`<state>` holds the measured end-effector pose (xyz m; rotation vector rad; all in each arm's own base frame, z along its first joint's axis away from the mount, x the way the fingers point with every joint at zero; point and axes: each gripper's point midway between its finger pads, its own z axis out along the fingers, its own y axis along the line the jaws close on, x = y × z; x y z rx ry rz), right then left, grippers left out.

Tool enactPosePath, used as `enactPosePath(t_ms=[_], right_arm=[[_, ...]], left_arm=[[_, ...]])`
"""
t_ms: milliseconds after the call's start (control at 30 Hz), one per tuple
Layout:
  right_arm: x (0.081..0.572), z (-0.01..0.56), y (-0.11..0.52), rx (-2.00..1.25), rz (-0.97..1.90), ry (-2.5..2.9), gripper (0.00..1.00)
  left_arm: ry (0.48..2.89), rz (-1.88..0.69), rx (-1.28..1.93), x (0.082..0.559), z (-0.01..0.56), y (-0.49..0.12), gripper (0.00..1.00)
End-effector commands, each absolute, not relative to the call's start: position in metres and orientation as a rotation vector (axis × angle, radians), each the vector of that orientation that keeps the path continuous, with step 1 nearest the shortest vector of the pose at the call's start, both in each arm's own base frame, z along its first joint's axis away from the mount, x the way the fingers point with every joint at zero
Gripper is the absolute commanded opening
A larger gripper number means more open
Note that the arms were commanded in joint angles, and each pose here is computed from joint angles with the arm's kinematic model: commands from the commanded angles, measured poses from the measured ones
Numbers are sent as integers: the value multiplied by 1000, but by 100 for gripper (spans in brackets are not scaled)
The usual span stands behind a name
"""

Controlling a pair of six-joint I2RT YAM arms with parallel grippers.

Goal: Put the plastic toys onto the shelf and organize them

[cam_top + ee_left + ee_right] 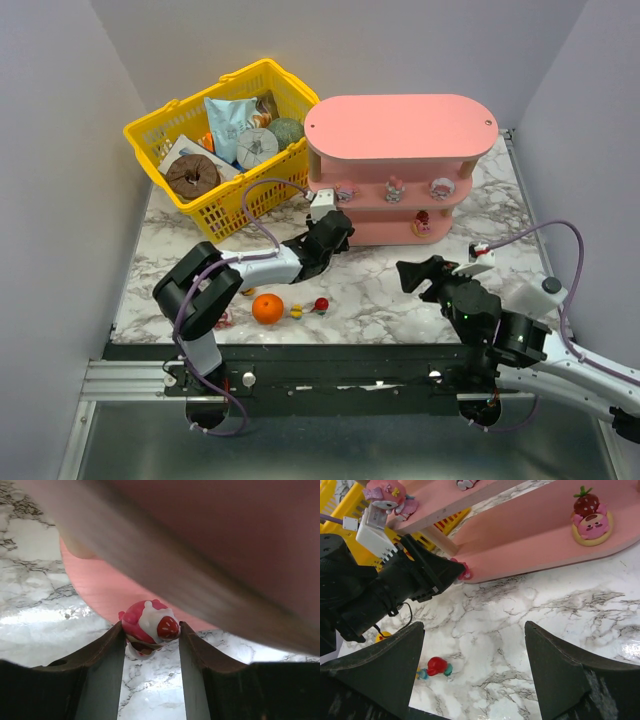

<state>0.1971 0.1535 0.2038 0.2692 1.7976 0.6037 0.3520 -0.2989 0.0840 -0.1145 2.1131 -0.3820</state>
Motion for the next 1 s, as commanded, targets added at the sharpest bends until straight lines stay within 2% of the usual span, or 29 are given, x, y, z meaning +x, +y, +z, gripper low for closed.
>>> enactPosePath(t_ms=[0, 200, 400, 633, 967], right_arm=[[199, 206, 140, 308, 561, 1782, 89], [197, 203, 139, 310, 559, 1788, 89], [197, 200, 138, 310, 553, 1794, 89], [197, 200, 137, 313, 548, 1795, 89], [197, 200, 135, 316, 542, 1793, 89]], left_arm=[[2080, -320, -152, 361, 87, -299, 22], [2092, -271, -158, 361, 79, -298, 27], [2082, -252, -174, 363, 79, -298, 36], [2076, -258, -191, 364, 80, -300, 50], [2072, -263, -199, 363, 80, -299, 61]])
